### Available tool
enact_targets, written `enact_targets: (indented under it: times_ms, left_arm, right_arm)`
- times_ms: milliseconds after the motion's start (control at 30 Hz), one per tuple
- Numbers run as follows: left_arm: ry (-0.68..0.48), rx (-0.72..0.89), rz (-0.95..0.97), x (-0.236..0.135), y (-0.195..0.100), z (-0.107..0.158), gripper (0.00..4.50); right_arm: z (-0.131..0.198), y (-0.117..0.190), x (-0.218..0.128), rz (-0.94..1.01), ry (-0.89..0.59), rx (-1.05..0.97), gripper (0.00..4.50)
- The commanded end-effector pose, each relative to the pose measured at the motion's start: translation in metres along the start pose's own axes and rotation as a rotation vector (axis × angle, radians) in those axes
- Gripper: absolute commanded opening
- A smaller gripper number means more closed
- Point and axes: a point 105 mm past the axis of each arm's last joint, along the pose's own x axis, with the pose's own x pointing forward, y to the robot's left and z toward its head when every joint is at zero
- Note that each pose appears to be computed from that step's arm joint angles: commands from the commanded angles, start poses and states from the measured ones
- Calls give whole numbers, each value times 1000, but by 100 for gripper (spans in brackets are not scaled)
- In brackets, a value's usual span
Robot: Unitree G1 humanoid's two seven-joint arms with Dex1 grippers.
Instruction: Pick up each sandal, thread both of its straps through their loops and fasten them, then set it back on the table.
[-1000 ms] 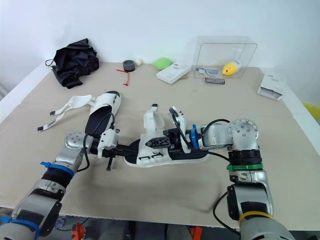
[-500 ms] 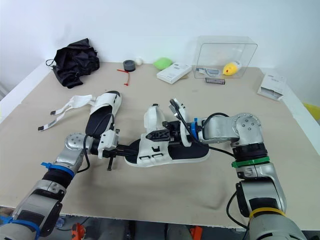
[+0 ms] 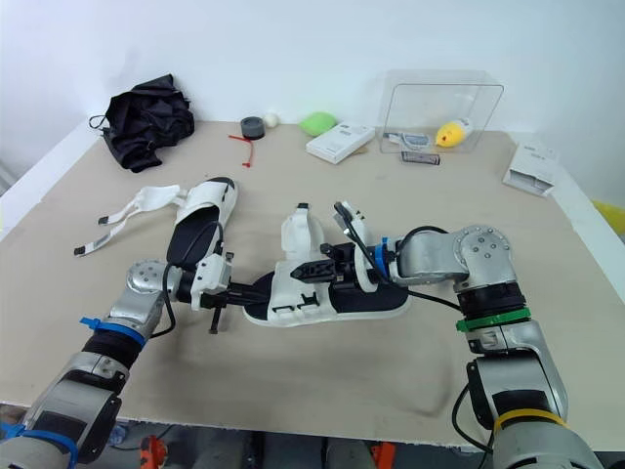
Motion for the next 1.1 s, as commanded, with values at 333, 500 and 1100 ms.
enact_targets:
  times_ms: [333,500,1100]
  left_arm:
    - [104,-150,-75,6,-31,-39,0]
    - [107,-151,-74,5,-31,-39,0]
    - [108,-152,-76,6,-30,-39,0]
  right_arm:
    - [-33,-40,9,-195,111,72,5]
    - [-23,-34,9,-168,82,73,5]
    - [-21,-7,8,-29,65,4,5]
